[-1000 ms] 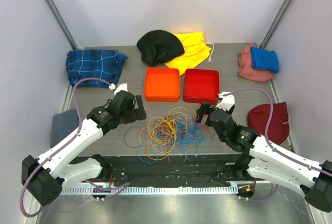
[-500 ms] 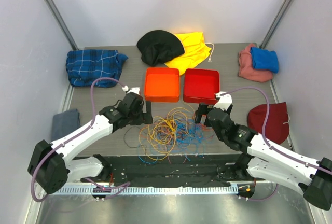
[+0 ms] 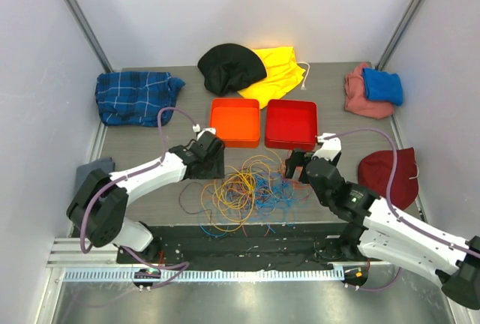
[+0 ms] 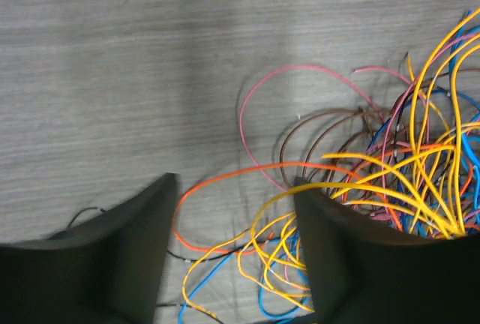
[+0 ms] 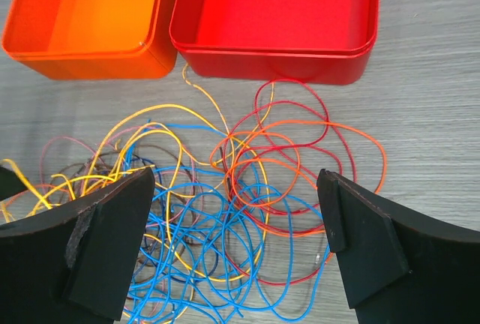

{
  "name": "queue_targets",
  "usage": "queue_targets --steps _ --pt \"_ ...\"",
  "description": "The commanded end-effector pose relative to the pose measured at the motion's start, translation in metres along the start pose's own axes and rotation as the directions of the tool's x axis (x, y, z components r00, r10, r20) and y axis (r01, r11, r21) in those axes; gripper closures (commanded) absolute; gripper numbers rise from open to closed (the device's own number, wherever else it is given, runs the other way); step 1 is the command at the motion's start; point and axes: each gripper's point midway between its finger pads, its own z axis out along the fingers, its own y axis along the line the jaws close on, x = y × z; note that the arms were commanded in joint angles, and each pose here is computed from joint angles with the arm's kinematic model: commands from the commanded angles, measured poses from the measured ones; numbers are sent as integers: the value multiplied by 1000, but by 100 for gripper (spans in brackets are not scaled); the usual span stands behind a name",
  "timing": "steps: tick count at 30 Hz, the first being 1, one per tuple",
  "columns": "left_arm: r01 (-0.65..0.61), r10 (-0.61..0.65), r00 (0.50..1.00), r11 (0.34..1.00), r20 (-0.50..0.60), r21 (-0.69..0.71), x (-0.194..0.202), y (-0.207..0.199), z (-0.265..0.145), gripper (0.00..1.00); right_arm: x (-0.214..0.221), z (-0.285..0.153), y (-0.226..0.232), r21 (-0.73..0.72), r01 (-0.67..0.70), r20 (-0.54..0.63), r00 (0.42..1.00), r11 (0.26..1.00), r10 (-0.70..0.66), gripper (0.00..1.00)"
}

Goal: Untangle the cables

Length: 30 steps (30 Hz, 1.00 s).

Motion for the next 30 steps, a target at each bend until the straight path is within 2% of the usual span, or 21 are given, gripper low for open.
queue_targets --steps 1,3,4,5,8,12,13,15,18,21,23,25,26,30 --pt "48 -55 990 997 127 54 -40 -21 -9 57 -22 -13 -10 11 -52 89 995 999 51 0" --pt "58 -67 986 996 150 66 -46 -23 -15 76 -25 -18 -13 -7 -75 113 991 997 76 1" --pt "58 -68 984 997 167 59 -49 -21 -18 95 -24 -19 -13 -16 -79 114 990 997 81 1" --pt "60 -68 983 997 172 52 -50 -19 -21 100 -24 -20 -13 -22 -84 116 989 996 86 1" --pt "51 -59 974 998 218 44 -59 -14 -38 100 -20 -20 -12 -28 -86 103 991 996 88 2" --pt "21 -44 947 997 319 74 -79 -16 -84 100 -23 -19 -9 -27 -83 94 992 996 86 3" --pt "18 -60 922 993 382 113 -95 -20 -111 100 -25 -19 -9 -22 -86 100 991 996 88 4" --pt "14 -68 896 992 440 126 -108 -18 -139 100 -32 -19 -14 12 -118 128 985 993 116 4" --pt "17 -118 825 983 552 185 -137 -18 -195 100 -39 -20 -24 62 -168 174 972 984 156 5" --pt "3 -143 781 974 608 225 -157 -20 -235 100 -48 -22 -15 6 -232 198 954 973 226 9" --pt "-16 -135 779 972 613 235 -164 -25 -247 100 -52 -25 4 -96 -217 175 957 971 231 8" --pt "-31 -154 750 963 643 268 -178 -31 -271 100 -51 -29 22 -180 -198 132 966 964 223 6" --pt "-37 -158 743 960 650 277 -182 -33 -278 100 -51 -29 28 -194 -188 118 970 963 213 1" --pt "-66 -179 680 951 711 303 -208 -39 -318 100 -48 -25 32 -178 -187 81 976 966 204 0"
